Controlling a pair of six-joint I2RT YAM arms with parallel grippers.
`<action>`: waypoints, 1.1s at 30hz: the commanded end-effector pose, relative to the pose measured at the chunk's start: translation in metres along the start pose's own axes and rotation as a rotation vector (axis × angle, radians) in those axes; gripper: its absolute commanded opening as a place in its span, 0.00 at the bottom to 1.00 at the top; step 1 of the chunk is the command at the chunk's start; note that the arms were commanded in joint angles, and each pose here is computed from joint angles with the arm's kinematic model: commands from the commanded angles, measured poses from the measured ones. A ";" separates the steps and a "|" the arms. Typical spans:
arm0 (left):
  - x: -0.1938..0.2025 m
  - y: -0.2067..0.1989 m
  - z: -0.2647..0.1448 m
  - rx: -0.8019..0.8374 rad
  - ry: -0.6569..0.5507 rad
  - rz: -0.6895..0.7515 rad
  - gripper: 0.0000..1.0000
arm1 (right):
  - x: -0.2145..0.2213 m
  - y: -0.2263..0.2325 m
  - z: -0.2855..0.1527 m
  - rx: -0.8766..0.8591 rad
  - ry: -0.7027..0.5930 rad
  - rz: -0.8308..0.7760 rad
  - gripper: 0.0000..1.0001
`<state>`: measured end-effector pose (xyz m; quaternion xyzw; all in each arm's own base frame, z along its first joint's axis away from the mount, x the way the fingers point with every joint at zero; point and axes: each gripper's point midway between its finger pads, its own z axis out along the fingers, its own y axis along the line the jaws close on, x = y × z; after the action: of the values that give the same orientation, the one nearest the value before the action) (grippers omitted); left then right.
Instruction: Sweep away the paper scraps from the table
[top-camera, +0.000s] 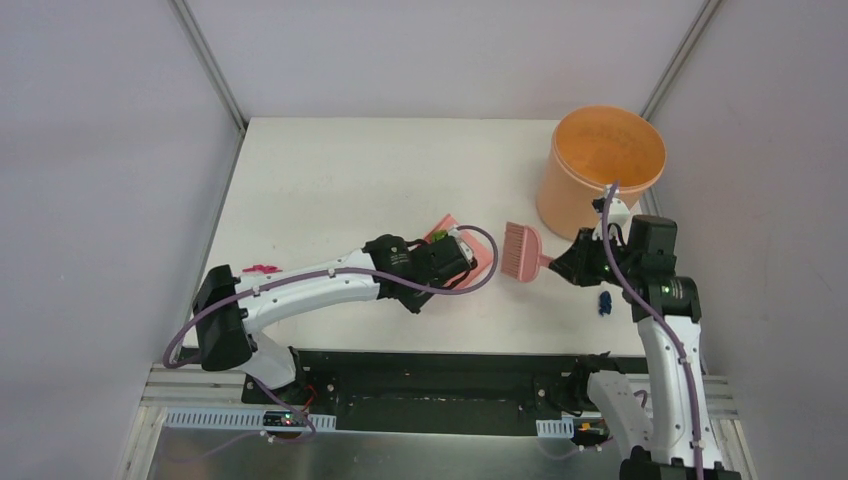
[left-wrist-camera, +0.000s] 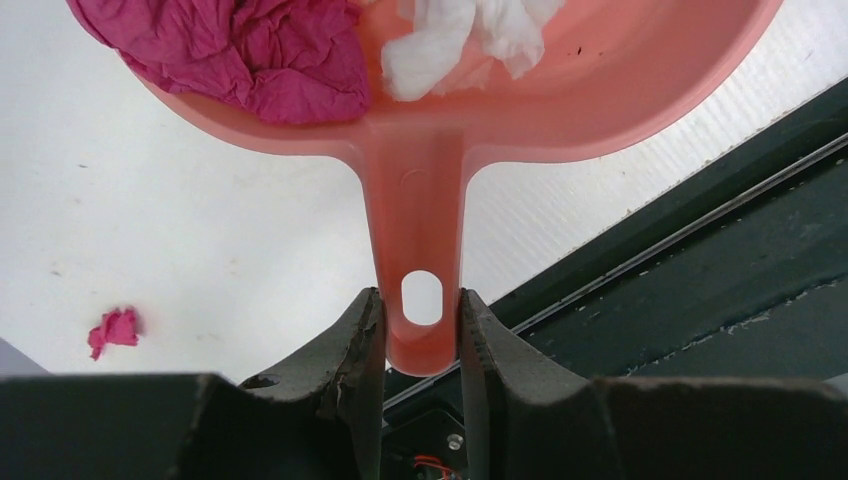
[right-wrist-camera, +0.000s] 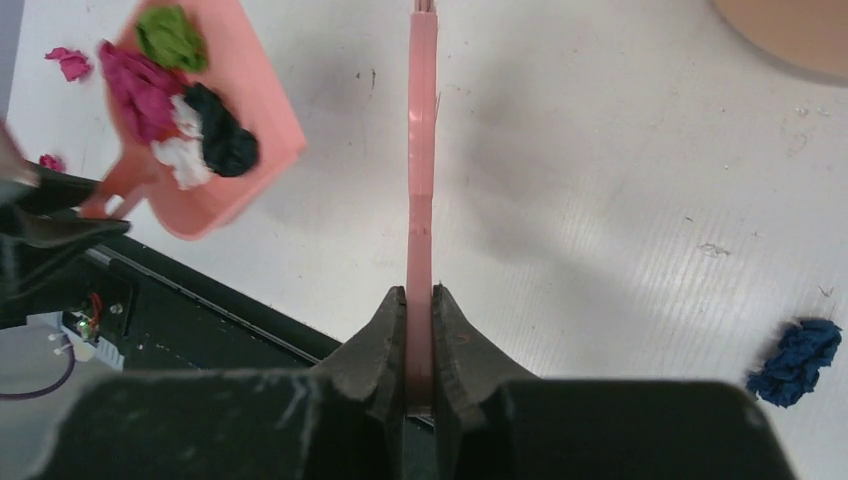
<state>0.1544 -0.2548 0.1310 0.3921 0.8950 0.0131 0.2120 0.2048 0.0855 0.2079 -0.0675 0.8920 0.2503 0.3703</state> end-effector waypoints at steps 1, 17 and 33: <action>-0.031 0.021 -0.047 -0.049 -0.132 -0.042 0.00 | -0.016 -0.005 -0.007 0.051 -0.153 -0.057 0.00; -0.174 0.031 -0.083 -0.024 -0.327 -0.021 0.00 | 0.002 0.023 -0.006 -0.176 -0.339 -0.015 0.00; -0.315 0.053 -0.055 -0.036 -0.616 -0.079 0.00 | 0.007 0.016 0.010 -0.207 -0.272 0.049 0.00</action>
<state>0.3294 -0.4178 0.2877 0.3552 0.8291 -0.0842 0.4236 0.1963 0.0992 0.1892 -0.0265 0.8240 0.3375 0.4543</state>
